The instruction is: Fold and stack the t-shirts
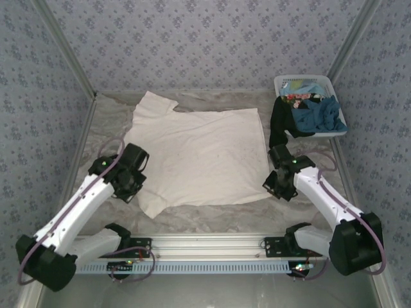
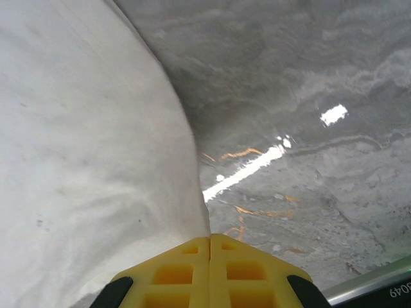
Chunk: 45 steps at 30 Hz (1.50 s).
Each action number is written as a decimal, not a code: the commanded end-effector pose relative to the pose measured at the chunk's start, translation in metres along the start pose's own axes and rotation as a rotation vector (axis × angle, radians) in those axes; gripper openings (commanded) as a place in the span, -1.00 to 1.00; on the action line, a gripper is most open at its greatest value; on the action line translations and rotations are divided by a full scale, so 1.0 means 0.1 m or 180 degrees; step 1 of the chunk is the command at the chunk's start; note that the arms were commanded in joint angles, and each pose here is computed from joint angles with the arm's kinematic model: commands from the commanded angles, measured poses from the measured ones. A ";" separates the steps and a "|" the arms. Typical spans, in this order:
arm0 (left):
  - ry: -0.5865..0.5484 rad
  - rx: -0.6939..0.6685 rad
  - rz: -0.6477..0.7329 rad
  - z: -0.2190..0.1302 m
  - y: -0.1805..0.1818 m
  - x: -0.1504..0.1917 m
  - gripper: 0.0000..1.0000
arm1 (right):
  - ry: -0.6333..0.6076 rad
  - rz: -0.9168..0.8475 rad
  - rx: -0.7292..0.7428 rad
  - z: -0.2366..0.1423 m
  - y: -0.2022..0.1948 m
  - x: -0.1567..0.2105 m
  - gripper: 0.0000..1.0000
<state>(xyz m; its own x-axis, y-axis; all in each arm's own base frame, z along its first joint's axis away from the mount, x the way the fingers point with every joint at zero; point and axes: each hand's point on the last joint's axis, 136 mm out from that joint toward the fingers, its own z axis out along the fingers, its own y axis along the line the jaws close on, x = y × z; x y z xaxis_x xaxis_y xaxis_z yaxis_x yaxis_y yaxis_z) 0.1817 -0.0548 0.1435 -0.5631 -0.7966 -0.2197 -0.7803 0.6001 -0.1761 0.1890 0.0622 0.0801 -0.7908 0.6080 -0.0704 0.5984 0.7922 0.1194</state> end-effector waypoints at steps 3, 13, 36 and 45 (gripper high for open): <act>-0.0149 0.0280 0.0216 -0.12 -0.41 -0.28 -1.00 | -0.0098 0.0030 0.0001 -0.15 0.12 -0.24 -1.00; -0.0265 0.0289 0.0307 -0.09 -0.69 -0.75 -1.00 | -0.0156 0.0132 -0.0080 -0.17 0.43 -0.69 -1.00; -0.0462 0.0180 0.0437 0.18 -0.86 -1.35 -1.00 | -0.0163 0.0168 -0.0060 0.17 0.89 -1.31 -1.00; -0.0395 0.0152 0.0544 0.38 -1.00 -1.44 -1.00 | -0.0189 0.0106 0.0005 0.26 0.95 -1.40 -1.00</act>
<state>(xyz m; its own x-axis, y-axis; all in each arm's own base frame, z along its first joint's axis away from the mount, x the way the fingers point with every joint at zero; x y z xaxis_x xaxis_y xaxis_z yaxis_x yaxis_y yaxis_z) 0.3377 0.0018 0.1505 -0.6379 -0.6891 -0.3438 -0.6854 0.7116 -0.1544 0.3525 0.0589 0.0741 -0.7543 0.6490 -0.0987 0.6346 0.7594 0.1436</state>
